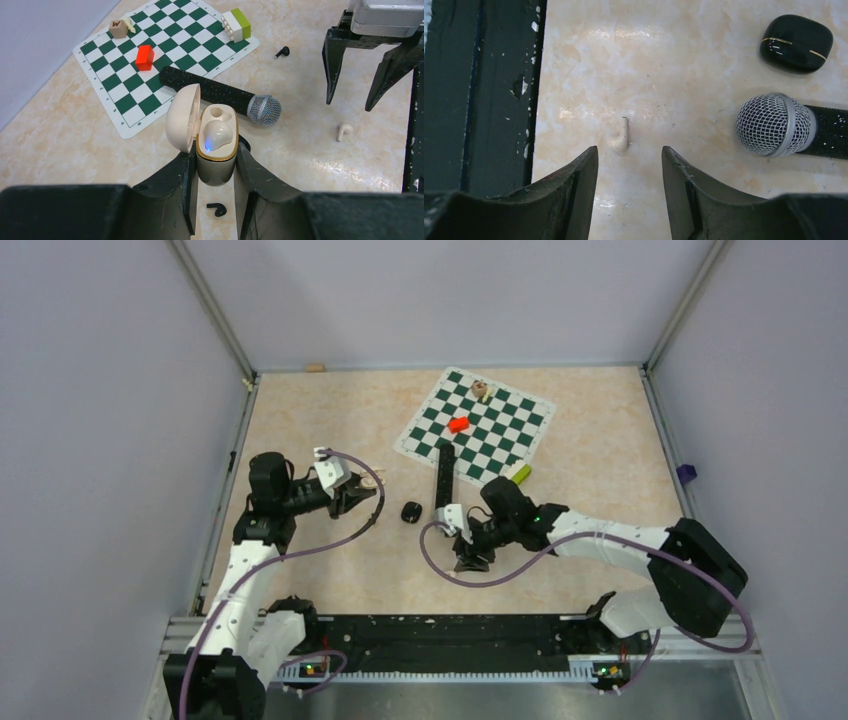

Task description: Insert the wireless bluetooth earbuds into the charging case

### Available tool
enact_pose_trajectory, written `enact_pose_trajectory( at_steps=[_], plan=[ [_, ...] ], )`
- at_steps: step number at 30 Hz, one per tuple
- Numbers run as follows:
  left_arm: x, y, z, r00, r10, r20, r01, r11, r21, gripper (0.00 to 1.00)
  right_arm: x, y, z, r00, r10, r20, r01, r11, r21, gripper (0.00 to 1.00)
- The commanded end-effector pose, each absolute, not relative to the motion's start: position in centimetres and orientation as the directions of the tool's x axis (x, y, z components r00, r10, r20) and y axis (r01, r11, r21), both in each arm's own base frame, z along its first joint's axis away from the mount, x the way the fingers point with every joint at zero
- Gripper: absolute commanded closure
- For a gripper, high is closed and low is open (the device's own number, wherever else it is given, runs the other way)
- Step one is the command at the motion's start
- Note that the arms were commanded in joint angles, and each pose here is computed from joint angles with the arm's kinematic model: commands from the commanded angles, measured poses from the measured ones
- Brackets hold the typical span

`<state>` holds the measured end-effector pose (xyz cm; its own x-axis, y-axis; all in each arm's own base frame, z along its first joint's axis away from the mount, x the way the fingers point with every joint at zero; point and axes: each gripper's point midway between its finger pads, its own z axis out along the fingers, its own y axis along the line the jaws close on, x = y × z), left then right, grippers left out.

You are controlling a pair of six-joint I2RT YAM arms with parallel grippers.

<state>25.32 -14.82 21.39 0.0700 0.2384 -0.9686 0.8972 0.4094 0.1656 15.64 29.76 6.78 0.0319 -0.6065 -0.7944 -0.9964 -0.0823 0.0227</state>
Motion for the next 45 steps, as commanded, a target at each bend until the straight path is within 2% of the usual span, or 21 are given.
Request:
enact_pose_trajectory(
  at_steps=[1,5,13,20,25,29,36,38,45],
  plan=[
    [25.4,-14.9,22.3,0.119,0.231,-0.966,0.894,0.399,0.205,1.00,16.0,30.5,7.8,-0.083,-0.538,-0.839,-0.996,0.022,0.085,0.50],
    [25.6,-14.7,22.4,0.119,0.237,-0.964,0.889,0.407,0.209,1.00,16.7,30.6,5.9,-0.134,-0.561,-0.817,-0.991,0.077,0.109,0.50],
    [25.7,-14.5,22.2,0.122,0.244,-0.962,0.883,0.416,0.217,1.00,15.0,30.4,4.2,-0.164,-0.580,-0.798,-0.985,0.051,0.166,0.51],
    [25.6,-14.5,22.4,0.128,0.243,-0.961,0.883,0.414,0.222,1.00,13.2,30.9,2.5,-0.122,-0.633,-0.764,-0.987,-0.005,0.162,0.51],
    [25.7,-13.8,22.7,0.137,0.246,-0.960,0.869,0.435,0.236,1.00,14.0,30.9,2.0,-0.127,-0.646,-0.753,-0.990,0.036,0.136,0.55],
    [25.7,-13.8,22.8,0.135,0.241,-0.961,0.872,0.432,0.231,1.00,14.5,30.9,1.7,-0.128,-0.651,-0.748,-0.991,0.055,0.122,0.63],
    [25.6,-13.9,22.8,0.134,0.236,-0.962,0.874,0.429,0.227,1.00,14.2,31.0,2.1,-0.091,-0.649,-0.756,-0.994,0.013,0.108,0.91],
    [25.6,-13.9,22.7,0.131,0.236,-0.963,0.876,0.428,0.224,1.00,14.5,31.3,3.0,-0.062,-0.643,-0.763,-0.996,-0.005,0.085,0.95],
    [25.8,-14.1,21.8,0.112,0.228,-0.967,0.888,0.414,0.200,1.00,16.5,32.4,10.2,0.081,-0.548,-0.833,-0.997,-0.039,-0.072,1.00]
  ],
)
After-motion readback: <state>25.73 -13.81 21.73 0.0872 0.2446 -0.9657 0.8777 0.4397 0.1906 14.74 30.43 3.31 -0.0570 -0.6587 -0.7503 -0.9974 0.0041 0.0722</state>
